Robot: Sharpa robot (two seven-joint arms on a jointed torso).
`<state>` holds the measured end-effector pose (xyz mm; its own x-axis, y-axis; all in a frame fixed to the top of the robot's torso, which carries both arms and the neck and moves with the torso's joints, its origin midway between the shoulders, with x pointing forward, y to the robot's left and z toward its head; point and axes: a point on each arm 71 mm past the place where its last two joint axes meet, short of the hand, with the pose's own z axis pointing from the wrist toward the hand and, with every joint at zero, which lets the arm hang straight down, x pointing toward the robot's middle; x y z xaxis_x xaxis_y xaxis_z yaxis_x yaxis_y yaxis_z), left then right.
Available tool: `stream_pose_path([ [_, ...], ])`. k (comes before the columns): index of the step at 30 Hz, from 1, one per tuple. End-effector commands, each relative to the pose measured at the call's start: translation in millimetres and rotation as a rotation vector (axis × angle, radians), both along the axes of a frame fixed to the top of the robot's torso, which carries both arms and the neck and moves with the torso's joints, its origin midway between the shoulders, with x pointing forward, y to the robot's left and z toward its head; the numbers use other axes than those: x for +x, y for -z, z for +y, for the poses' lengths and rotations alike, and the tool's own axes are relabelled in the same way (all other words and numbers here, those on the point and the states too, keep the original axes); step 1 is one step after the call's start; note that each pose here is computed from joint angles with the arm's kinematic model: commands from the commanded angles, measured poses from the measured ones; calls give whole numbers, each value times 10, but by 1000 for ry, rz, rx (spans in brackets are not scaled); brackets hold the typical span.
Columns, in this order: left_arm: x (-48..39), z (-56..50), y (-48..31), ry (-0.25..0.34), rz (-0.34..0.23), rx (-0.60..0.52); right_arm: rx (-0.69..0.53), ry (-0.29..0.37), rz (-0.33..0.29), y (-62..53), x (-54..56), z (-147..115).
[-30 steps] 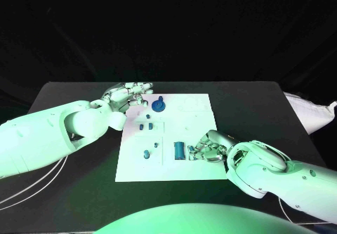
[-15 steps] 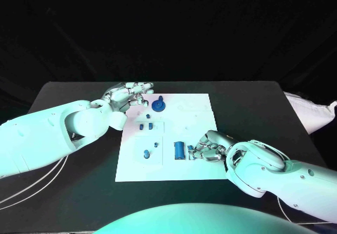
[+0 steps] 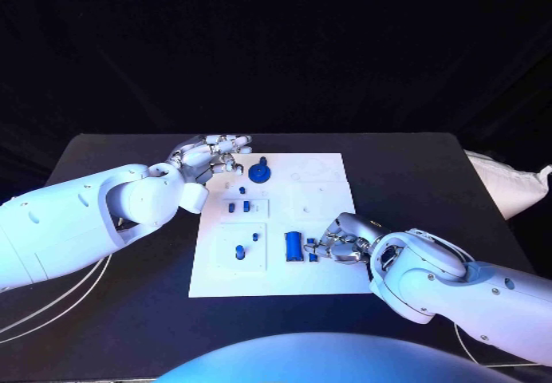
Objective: Assemble the parts on the task board
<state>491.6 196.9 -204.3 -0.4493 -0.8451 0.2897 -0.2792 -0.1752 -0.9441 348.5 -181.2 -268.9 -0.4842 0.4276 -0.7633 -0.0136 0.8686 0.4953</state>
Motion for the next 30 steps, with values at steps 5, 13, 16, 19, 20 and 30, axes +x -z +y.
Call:
stream_pose_path([
  [5, -10, -17, -11, 20, -4, -9, -14, -25, -23, -32, -21, 4],
  [13, -8, -14, -10, 20, -4, -9, -25, -46, -14, -28, -34, 2],
  [16, -7, -11, -9, 20, -4, -9, -31, -50, -14, -25, -33, -7],
  [19, -6, -9, -8, 19, -3, -8, -38, -48, -14, -13, -24, -26],
  [20, -6, -9, -8, 19, -3, -8, -41, -47, -14, -6, -19, -34],
  [30, -4, -23, -7, 22, -3, -9, -56, -28, -6, 82, 57, -65],
])
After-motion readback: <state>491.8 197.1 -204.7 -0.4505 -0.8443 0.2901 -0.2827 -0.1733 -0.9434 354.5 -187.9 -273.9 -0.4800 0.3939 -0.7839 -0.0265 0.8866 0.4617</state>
